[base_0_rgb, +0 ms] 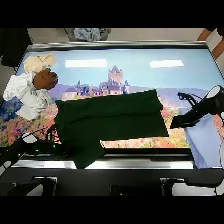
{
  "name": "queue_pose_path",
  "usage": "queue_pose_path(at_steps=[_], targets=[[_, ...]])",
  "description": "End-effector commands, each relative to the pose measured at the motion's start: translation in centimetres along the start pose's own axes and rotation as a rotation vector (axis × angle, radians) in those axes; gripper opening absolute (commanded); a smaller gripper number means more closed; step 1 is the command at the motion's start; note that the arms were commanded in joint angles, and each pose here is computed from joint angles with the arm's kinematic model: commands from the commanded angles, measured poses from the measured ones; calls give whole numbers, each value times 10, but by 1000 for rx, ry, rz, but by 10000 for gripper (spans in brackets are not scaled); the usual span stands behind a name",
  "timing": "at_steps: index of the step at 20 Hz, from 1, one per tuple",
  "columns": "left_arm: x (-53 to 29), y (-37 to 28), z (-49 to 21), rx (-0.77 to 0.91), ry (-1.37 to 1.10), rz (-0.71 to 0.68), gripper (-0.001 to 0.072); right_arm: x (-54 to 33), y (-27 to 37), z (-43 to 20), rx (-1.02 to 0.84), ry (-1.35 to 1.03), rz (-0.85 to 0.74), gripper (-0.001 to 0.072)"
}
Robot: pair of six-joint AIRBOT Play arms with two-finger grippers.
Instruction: Fold the shirts.
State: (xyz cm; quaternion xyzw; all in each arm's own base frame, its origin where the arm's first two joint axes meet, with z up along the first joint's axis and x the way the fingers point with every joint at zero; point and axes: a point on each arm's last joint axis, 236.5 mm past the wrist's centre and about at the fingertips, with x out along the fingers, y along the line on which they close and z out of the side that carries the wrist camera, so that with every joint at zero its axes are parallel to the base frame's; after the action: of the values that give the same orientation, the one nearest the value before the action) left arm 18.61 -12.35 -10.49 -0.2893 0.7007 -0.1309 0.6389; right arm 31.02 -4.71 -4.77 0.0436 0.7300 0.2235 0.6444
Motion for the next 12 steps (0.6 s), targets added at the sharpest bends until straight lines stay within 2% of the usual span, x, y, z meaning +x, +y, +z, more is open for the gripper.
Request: queue_pose_path(at_steps=[1,5,9,12], targets=[[-1,-3,4,15,-18,-1,28,26,6,1,13,-31,43,668],[-7,-8,7,36,-48,-6,28,47,6,-6,43,-23,60,640],[-10,-10,8,42,-61,-8,28,62,12,10,82,-87,111,539],[-10,-10,8,42,-62,-8,28,68,17,14,101,-88,154,523]])
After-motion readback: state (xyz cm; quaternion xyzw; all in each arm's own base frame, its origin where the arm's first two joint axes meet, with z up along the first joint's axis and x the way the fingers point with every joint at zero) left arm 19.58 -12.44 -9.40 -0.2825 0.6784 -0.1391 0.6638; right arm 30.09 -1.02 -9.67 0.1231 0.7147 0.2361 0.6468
